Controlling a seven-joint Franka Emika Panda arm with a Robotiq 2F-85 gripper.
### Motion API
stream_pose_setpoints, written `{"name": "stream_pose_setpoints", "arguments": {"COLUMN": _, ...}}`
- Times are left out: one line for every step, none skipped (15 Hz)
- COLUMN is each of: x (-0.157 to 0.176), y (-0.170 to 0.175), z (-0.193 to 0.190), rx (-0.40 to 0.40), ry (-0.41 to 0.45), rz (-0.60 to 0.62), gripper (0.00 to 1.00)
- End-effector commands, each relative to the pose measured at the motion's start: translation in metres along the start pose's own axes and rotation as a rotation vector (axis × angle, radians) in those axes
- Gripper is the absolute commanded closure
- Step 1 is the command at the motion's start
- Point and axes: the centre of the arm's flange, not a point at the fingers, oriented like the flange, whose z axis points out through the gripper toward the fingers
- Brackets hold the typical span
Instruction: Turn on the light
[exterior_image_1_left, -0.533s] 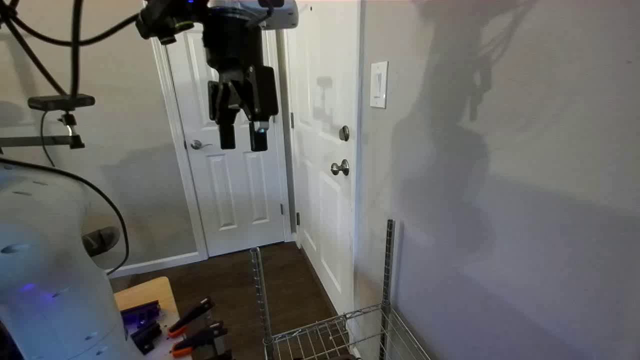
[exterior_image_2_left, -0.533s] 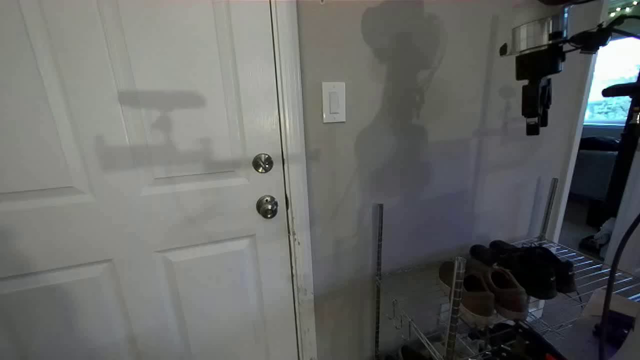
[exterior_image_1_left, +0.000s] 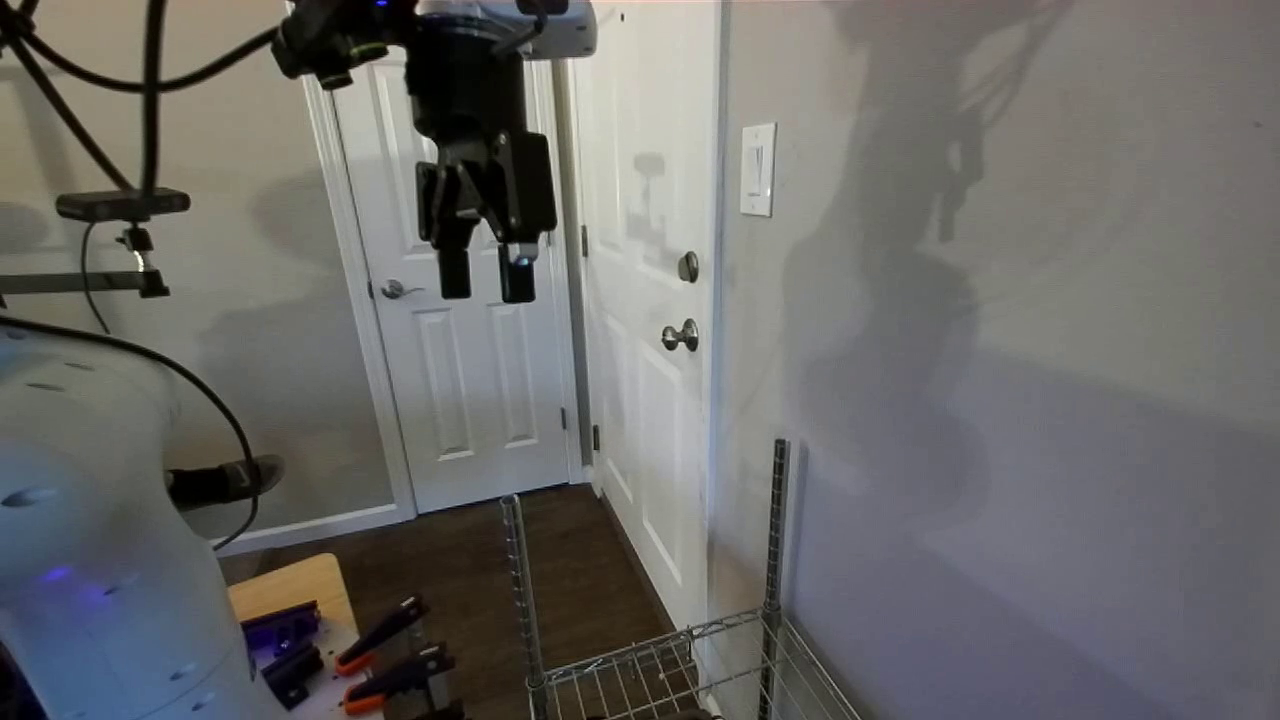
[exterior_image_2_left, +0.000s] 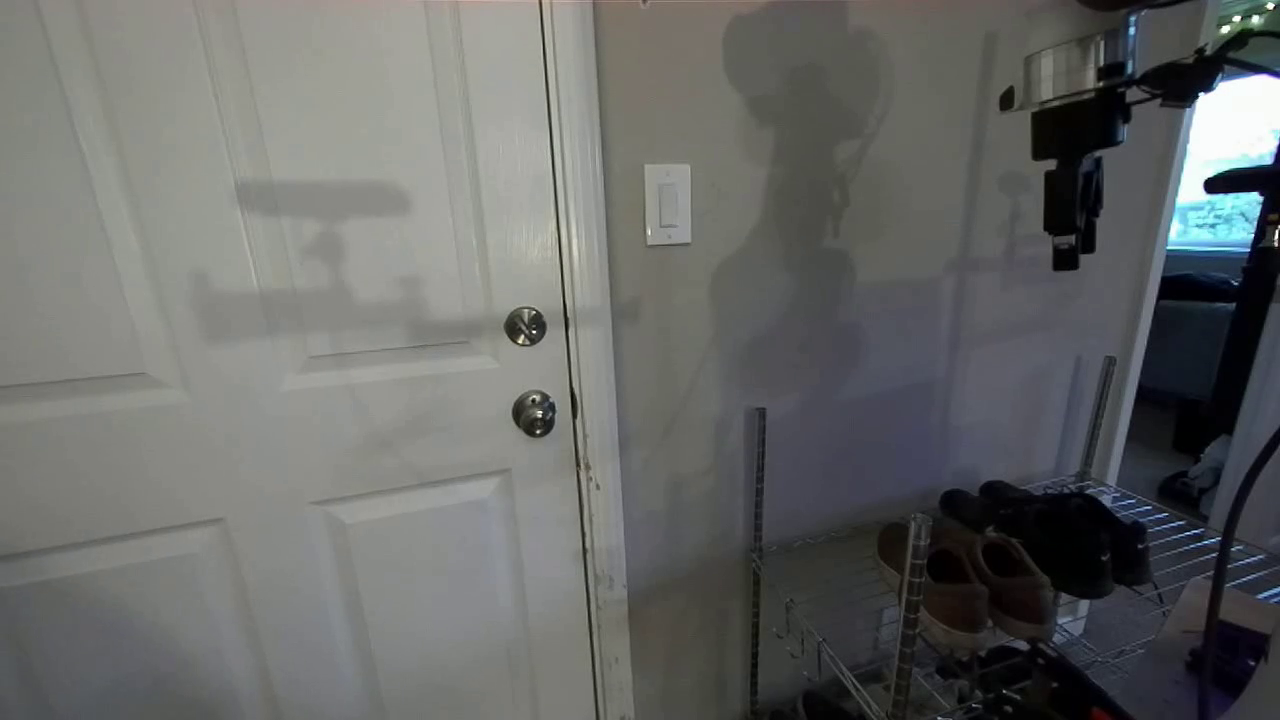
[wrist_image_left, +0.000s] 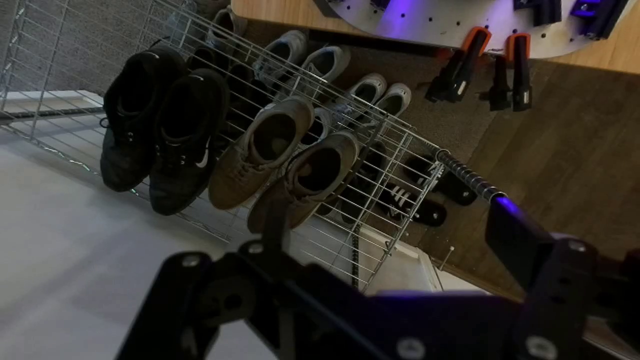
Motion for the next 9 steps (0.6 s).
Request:
{"name": "stream_pose_setpoints", "arguments": {"x": 0.0, "y": 0.0, "z": 0.0, "rx": 0.0, "ry": 0.0, "rz": 0.0, "gripper": 0.0}}
{"name": "stream_pose_setpoints", "arguments": {"x": 0.0, "y": 0.0, "z": 0.0, "rx": 0.0, "ry": 0.0, "rz": 0.0, "gripper": 0.0}}
{"name": "stream_pose_setpoints", "arguments": {"x": 0.0, "y": 0.0, "z": 0.0, "rx": 0.0, "ry": 0.0, "rz": 0.0, "gripper": 0.0}}
{"name": "stream_pose_setpoints", "arguments": {"x": 0.0, "y": 0.0, "z": 0.0, "rx": 0.0, "ry": 0.0, "rz": 0.0, "gripper": 0.0}}
{"name": "stream_pose_setpoints", "arguments": {"x": 0.0, "y": 0.0, "z": 0.0, "rx": 0.0, "ry": 0.0, "rz": 0.0, "gripper": 0.0}}
{"name": "stream_pose_setpoints", "arguments": {"x": 0.0, "y": 0.0, "z": 0.0, "rx": 0.0, "ry": 0.0, "rz": 0.0, "gripper": 0.0}}
{"name": "stream_pose_setpoints", "arguments": {"x": 0.0, "y": 0.0, "z": 0.0, "rx": 0.0, "ry": 0.0, "rz": 0.0, "gripper": 0.0}}
{"name": "stream_pose_setpoints", "arguments": {"x": 0.0, "y": 0.0, "z": 0.0, "rx": 0.0, "ry": 0.0, "rz": 0.0, "gripper": 0.25}}
{"name": "stream_pose_setpoints", "arguments": {"x": 0.0003, "y": -0.0003, "z": 0.0004, "rx": 0.009, "ry": 0.006, "rz": -0.004, "gripper": 0.26}}
